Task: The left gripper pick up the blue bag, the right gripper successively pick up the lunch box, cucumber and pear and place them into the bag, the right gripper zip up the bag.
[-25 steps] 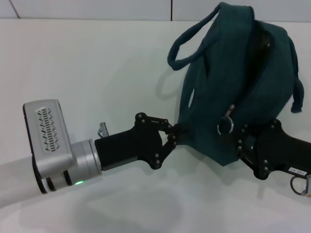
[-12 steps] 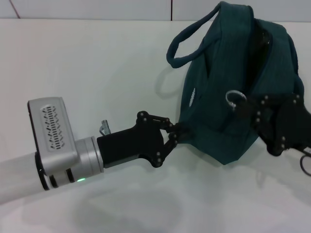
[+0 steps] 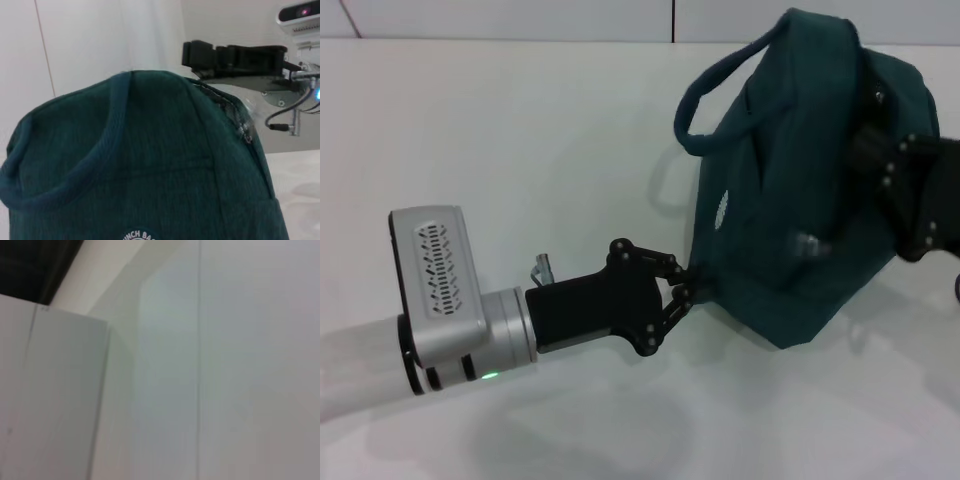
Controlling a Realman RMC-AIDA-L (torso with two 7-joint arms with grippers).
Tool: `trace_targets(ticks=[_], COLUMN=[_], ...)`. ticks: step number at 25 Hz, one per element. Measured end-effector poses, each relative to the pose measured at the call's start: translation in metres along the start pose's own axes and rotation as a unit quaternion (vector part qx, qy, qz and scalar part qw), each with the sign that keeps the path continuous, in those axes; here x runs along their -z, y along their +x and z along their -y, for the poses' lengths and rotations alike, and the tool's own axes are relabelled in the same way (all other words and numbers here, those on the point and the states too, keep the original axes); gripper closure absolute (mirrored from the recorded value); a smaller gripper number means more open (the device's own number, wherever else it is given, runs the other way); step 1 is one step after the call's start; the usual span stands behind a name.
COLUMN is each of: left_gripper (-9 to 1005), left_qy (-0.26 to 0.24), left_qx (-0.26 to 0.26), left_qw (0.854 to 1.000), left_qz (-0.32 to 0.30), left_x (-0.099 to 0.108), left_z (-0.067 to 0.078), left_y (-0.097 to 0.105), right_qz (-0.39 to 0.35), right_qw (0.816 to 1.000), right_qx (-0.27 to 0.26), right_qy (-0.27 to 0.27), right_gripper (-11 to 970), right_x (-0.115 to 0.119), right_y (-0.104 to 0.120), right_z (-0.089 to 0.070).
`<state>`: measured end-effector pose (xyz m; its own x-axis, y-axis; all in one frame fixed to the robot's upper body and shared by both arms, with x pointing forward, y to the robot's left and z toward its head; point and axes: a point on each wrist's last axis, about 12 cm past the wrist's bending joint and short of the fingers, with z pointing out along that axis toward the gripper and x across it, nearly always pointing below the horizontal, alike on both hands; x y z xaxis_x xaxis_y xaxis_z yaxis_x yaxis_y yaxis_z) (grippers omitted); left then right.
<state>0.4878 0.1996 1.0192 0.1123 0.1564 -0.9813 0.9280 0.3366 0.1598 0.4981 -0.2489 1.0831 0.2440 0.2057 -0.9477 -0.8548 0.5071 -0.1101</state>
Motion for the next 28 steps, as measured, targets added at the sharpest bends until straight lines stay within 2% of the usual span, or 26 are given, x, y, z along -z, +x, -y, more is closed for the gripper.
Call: trace_targets(ticks=[3, 8, 14, 17, 24, 28], left_gripper=[948, 947, 947, 947, 948, 948], left_qy=[0.001, 0.001, 0.000, -0.001, -0.005, -0.002], left_qx=[-0.002, -0.002, 0.000, -0.001, 0.009, 0.028], left_qw=[1.000, 1.000, 1.000, 1.000, 1.000, 1.000], left_qz=[0.000, -0.001, -0.001, 0.001, 0.005, 0.009], left_x=[0.000, 0.000, 0.000, 0.000, -0.001, -0.004], left_z=[-0.001, -0.001, -0.001, -0.001, -0.002, -0.005], left_y=[0.000, 0.000, 0.000, -0.001, -0.002, -0.004], right_qz=[0.008, 0.004, -0.028, -0.061, -0.109, -0.062], right_qw=[1.000, 1.000, 0.996, 0.990, 0.980, 0.988], right_qx=[0.007, -0.002, -0.045, -0.084, -0.122, -0.108], right_qy=[0.011, -0.003, -0.068, -0.097, -0.113, -0.091], right_gripper=[912, 905, 897, 893, 653, 479], right_x=[0.000, -0.002, 0.002, 0.008, 0.024, 0.037], right_y=[-0.001, 0.000, 0.001, 0.004, 0.015, 0.005], right_z=[0.002, 0.000, -0.009, -0.012, -0.026, -0.030])
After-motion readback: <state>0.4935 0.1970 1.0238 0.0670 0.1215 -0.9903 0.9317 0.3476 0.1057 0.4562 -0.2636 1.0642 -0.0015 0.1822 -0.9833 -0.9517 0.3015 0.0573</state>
